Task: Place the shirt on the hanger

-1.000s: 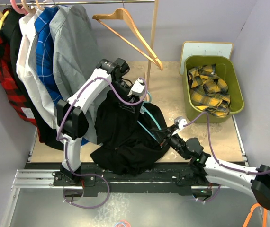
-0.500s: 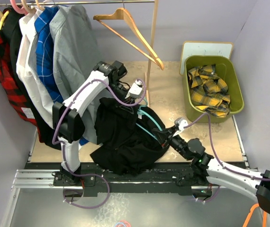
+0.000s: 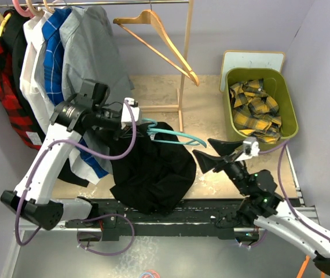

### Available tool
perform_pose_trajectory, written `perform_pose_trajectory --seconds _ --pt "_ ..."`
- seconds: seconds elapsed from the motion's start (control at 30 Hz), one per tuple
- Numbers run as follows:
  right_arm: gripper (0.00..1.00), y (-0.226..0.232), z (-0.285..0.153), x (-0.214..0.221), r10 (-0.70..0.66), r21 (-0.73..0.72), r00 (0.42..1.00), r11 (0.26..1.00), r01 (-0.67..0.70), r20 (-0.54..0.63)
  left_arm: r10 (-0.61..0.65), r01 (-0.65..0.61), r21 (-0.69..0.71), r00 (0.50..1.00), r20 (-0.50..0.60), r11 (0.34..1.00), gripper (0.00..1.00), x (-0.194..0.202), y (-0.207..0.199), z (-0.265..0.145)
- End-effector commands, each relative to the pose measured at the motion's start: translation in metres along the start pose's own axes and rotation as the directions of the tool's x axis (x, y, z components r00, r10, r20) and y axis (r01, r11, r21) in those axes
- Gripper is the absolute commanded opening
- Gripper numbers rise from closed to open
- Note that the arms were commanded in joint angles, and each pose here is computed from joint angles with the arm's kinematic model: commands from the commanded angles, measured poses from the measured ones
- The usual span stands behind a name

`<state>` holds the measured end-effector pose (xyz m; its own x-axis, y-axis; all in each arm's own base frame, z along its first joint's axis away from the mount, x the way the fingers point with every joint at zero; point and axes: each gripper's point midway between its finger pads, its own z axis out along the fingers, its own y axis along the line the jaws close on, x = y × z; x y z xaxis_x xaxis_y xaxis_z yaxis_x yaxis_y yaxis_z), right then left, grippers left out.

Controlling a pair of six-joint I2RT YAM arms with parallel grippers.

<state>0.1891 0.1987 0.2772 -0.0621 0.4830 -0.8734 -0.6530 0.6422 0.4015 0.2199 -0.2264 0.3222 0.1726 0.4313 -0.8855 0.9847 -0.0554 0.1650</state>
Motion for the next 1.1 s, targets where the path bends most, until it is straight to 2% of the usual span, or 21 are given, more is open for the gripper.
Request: perform_pose_trajectory --seconds 0.0,0.13,0.23,0.33,0.43,0.53,0.6,0.7,0.8,1.07 --pt "1.0 0.002 -0.016 -0.031 0.078 0.042 0.996 0.996 -0.079 0.032 -0.049 0.049 -0.106 0.999 0.002 0.993 0.0 0.001 0.0 -0.007" --pt "1.0 0.004 -0.023 -0.029 0.132 0.025 0.991 0.991 -0.132 0.026 -0.094 0.101 -0.212 0.995 0.044 0.972 0.0 -0.005 0.008 -0.025" --pt "1.0 0.012 -0.018 -0.005 0.203 0.01 0.977 0.979 -0.203 -0.061 -0.112 0.13 -0.222 0.989 0.091 0.966 0.0 -0.013 0.008 -0.034" --pt "0.94 0.011 -0.009 0.016 0.273 0.041 0.955 0.962 -0.27 -0.115 -0.135 0.164 -0.223 0.981 0.141 0.961 0.0 -0.018 0.011 -0.042" --pt "0.91 0.008 0.0 0.02 0.333 0.053 0.94 0.942 -0.33 -0.073 -0.143 0.178 -0.245 0.977 0.156 0.953 0.0 -0.019 0.014 -0.052" --pt "0.88 0.01 0.014 0.017 0.338 0.039 0.941 0.941 -0.337 -0.032 -0.15 0.189 -0.247 0.974 0.167 0.95 0.0 -0.018 0.013 -0.056" --pt "0.86 0.017 0.03 0.018 0.318 0.025 0.947 0.948 -0.317 -0.055 -0.158 0.199 -0.248 0.972 0.176 0.948 0.0 -0.018 0.014 -0.059" --pt "0.85 0.024 0.051 0.041 0.319 0.014 0.939 0.947 -0.32 -0.125 -0.155 0.194 -0.247 0.973 0.171 0.949 0.0 -0.018 0.016 -0.06" --pt "0.84 0.032 0.063 0.046 0.364 -0.028 0.924 0.929 -0.369 -0.115 -0.162 0.199 -0.237 0.972 0.169 0.951 0.0 -0.018 0.019 -0.059" --pt "0.77 0.04 0.077 0.062 0.383 -0.071 0.913 0.916 -0.395 -0.138 -0.161 0.195 -0.235 0.975 0.154 0.952 0.0 -0.012 0.027 -0.056"
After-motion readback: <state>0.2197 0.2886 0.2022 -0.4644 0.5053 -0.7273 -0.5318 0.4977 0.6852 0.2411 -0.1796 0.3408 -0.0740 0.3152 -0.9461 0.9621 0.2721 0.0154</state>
